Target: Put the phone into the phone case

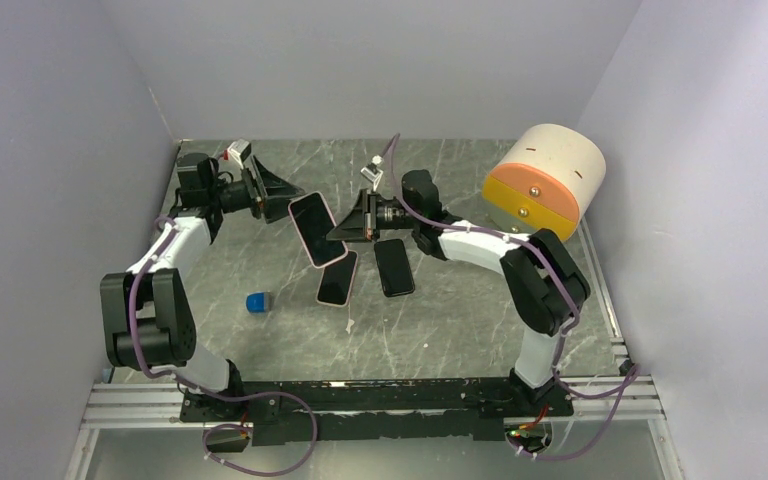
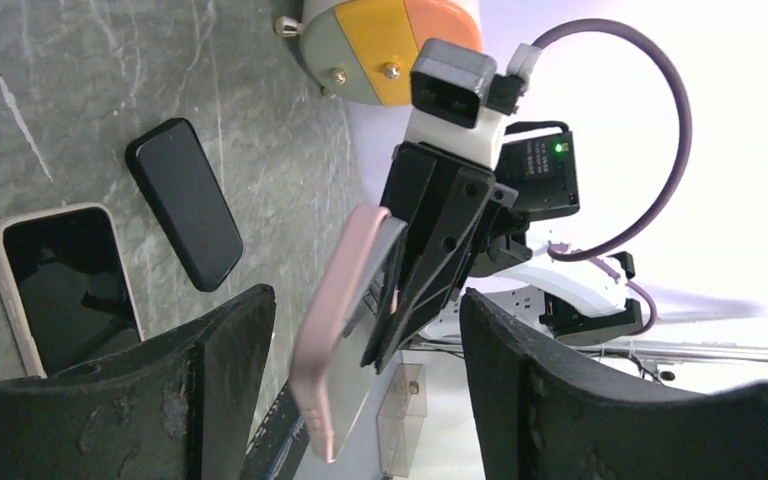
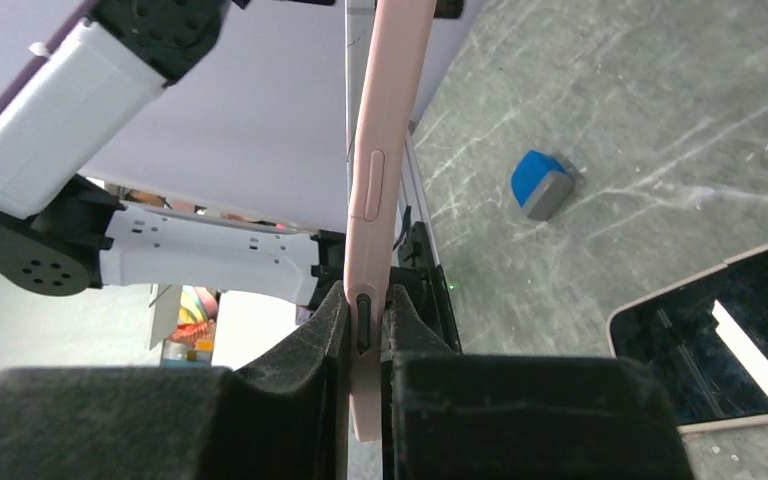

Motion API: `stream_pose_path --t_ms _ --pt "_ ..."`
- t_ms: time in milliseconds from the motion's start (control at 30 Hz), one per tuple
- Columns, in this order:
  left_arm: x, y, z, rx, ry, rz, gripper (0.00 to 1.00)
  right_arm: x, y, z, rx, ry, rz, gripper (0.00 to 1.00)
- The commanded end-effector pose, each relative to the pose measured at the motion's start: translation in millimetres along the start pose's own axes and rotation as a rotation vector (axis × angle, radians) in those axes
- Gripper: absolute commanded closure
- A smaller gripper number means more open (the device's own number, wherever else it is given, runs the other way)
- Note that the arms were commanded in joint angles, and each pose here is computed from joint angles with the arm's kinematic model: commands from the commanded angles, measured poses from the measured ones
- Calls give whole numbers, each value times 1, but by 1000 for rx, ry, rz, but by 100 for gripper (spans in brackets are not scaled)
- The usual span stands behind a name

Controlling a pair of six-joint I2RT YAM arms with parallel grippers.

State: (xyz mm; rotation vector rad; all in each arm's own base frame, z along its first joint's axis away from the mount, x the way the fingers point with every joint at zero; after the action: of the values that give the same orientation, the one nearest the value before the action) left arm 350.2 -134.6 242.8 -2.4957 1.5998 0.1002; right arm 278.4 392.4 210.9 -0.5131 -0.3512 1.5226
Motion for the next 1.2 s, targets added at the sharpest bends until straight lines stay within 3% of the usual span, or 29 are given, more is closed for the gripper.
stream_pose_path --t_ms 0,167,333,433,500,567,633,800,867,967,1167 --pt "-3 12 -23 63 67 42 29 -13 -30 59 -181 -124 -93 100" --pt "-1 18 -31 52 106 54 32 -14 -32 59 -174 -115 -119 100" --pt "3 23 -33 44 123 69 45 -14 -35 60 -169 -113 -144 100" --pt "6 27 -34 42 127 75 59 -16 -40 56 -174 -70 -176 100" --pt "8 29 -33 29 119 80 78 -18 -41 54 -187 -41 -190 100" --pt "9 30 -32 28 117 87 86 -20 -42 52 -195 -21 -202 100" --pt "9 31 -34 29 122 87 82 -21 -42 53 -199 -12 -206 100" --pt "11 37 -42 36 134 99 49 -25 -47 59 -205 -5 -243 100" --pt "14 41 -45 44 137 111 44 -26 -51 61 -206 -3 -262 100" --pt "23 50 -46 46 125 135 46 -27 -54 63 -192 -11 -290 100" --pt "34 59 -52 53 137 163 73 -27 -57 57 -181 14 -313 100"
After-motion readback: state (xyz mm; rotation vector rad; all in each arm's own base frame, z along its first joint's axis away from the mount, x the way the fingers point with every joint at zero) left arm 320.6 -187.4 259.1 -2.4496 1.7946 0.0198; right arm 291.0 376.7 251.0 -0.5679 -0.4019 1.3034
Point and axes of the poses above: each gripper's point midway between its finger pads, its own x axis out along the fingers, its own z axis along the line the jaws close on, y = z × x, the point moved 1 cm from there along -x, back along the fingers, and after that the axes turned 8 degrees about -x, right-handed, at the moved point
